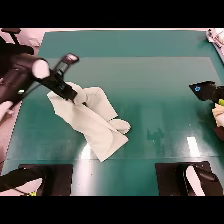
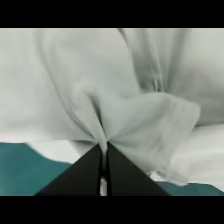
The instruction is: Fold the shirts.
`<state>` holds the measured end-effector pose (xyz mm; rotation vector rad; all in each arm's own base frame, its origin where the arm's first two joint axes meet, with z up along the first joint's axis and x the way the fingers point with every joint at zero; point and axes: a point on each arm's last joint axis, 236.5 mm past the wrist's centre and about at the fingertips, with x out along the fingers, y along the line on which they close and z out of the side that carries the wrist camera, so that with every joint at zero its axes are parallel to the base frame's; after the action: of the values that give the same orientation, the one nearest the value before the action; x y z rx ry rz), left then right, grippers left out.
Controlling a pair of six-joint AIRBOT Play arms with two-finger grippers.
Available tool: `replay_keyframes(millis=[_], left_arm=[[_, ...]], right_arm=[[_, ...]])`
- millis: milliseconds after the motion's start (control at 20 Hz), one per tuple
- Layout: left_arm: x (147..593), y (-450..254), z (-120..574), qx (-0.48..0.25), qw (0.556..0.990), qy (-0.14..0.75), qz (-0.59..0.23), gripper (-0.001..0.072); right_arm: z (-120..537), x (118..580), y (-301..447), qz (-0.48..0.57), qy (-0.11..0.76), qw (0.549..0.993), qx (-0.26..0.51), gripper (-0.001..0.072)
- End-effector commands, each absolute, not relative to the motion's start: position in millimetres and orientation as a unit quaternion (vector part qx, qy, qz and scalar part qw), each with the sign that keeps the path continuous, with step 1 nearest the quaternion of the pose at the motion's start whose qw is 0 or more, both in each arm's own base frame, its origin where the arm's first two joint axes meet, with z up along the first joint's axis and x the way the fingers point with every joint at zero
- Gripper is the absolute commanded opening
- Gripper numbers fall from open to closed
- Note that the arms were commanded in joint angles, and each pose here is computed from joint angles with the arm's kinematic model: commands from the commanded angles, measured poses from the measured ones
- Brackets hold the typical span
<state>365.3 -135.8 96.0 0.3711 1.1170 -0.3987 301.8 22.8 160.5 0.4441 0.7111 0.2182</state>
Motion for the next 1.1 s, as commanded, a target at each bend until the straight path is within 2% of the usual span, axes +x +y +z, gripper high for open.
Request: replay_keyframes(millis=[0,150,250,500,700,850,950,1000,1050], left_arm=[[347,-127,168,0.148,0.862,0.451,-0.178,0.0022],[325,-118,194,0.138,0.874,0.433,-0.174,0.0022],[311,-112,191,0.139,0.864,0.454,-0.171,0.0023],[300,-108,185,0.141,0.851,0.477,-0.169,0.0023],[300,-108,185,0.141,0.851,0.476,-0.169,0.0023],[300,-108,185,0.141,0.851,0.477,-0.169,0.0023],[300,-108,185,0.141,0.851,0.476,-0.169,0.0023],[300,-108,185,0.141,0.851,0.477,-0.169,0.0023],[300,-108,185,0.141,0.851,0.477,-0.169,0.0023]], right_arm=[[125,294,43,0.140,0.429,0.859,0.242,0.0679],[81,283,94,0.219,0.533,0.783,0.235,0.0679],[58,276,134,0.262,0.578,0.742,0.215,0.0679],[-2,252,232,0.320,0.646,0.675,0.156,0.0680],[-47,233,265,0.310,0.693,0.636,0.140,0.0680],[-64,240,272,0.299,0.691,0.643,0.139,0.0666],[-66,256,273,0.290,0.670,0.667,0.146,0.0534],[-66,261,273,0.287,0.663,0.675,0.148,0.0417],[-66,264,273,0.286,0.660,0.679,0.148,0.0194]])
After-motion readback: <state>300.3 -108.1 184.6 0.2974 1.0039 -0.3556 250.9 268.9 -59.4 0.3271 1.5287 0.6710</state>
